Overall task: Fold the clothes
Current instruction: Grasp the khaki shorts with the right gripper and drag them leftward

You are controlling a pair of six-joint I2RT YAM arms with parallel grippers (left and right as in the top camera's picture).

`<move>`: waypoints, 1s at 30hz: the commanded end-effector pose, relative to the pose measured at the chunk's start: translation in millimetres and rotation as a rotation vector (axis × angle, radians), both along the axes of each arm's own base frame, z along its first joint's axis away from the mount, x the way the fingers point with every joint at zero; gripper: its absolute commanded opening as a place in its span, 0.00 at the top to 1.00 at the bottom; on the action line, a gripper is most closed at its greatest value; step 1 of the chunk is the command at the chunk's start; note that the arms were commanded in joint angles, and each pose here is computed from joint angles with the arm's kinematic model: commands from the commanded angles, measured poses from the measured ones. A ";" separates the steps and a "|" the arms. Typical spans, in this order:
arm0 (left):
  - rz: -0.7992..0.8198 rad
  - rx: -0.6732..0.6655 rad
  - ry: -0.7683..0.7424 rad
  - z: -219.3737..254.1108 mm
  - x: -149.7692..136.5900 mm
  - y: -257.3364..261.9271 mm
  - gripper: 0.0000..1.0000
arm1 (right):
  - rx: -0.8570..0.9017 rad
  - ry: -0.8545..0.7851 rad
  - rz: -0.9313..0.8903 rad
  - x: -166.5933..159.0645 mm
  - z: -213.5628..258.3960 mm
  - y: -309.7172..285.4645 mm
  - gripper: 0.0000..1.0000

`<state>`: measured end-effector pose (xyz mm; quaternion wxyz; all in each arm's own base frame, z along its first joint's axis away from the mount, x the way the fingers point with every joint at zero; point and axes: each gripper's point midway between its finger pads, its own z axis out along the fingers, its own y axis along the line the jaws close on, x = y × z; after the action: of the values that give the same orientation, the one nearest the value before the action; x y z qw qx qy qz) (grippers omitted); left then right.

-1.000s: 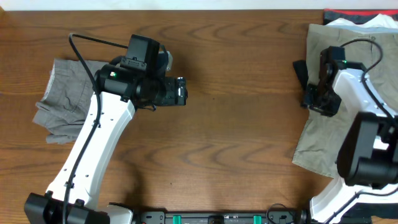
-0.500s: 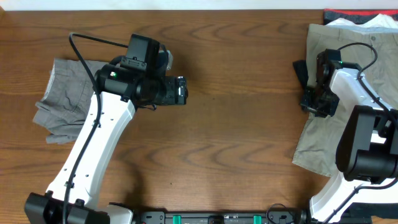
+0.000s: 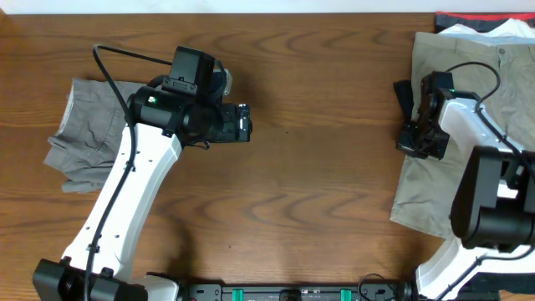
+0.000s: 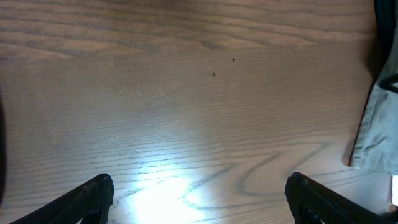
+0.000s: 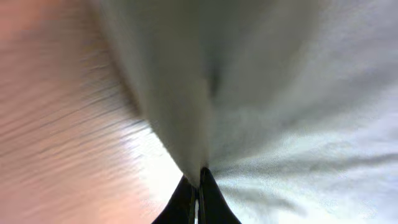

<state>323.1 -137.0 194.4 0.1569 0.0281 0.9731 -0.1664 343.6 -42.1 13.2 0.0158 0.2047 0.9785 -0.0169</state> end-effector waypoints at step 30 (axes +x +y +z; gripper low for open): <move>0.014 0.055 -0.032 3.9 5.1 9.0 0.09 | 0.360 -0.534 0.829 -33.1 171.2 303.8 0.98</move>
<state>324.2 -132.4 193.1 0.1595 0.0252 0.9749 -0.1531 327.7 235.7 180.9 0.2426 -0.1641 0.9373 0.1889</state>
